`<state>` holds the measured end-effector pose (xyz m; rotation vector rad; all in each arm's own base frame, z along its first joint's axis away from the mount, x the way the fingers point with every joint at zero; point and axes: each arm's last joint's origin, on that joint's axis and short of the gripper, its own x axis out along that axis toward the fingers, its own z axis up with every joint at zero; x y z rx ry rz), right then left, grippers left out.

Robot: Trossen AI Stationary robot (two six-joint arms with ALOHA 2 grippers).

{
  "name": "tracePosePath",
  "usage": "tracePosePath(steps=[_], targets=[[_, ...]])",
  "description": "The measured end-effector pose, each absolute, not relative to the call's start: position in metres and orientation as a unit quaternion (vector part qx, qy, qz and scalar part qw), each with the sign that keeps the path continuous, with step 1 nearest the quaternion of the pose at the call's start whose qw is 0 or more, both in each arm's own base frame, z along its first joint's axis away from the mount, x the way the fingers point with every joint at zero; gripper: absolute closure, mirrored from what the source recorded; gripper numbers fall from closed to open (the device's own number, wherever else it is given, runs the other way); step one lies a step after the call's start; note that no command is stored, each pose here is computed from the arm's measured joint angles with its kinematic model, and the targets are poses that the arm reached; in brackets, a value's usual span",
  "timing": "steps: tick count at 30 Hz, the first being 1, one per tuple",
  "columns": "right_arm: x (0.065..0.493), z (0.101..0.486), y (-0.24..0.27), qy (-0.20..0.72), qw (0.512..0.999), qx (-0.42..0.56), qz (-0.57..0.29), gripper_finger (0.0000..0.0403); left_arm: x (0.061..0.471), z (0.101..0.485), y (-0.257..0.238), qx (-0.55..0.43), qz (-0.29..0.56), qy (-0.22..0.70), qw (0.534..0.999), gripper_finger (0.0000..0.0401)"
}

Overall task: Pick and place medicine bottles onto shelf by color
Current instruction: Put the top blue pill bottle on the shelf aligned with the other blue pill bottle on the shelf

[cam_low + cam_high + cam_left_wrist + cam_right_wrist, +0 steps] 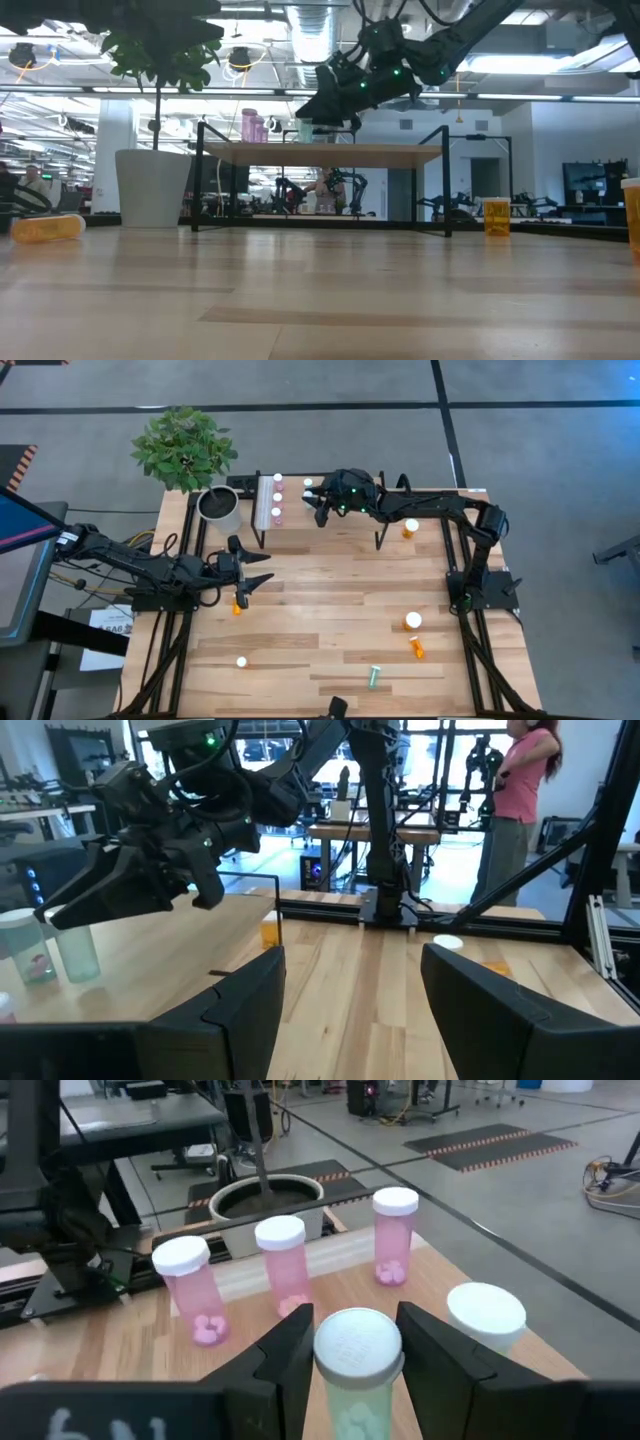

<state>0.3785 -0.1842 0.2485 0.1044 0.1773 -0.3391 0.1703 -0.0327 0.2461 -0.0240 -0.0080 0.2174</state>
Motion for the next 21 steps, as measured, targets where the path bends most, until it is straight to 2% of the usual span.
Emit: tracePosePath(steps=[21], targets=[[0.3817,0.2435,-0.1817,0.096,0.978,0.058,-0.177,0.0241,0.1702,0.2466,-0.0327,-0.013,0.109,-0.006,0.994,0.0179]])
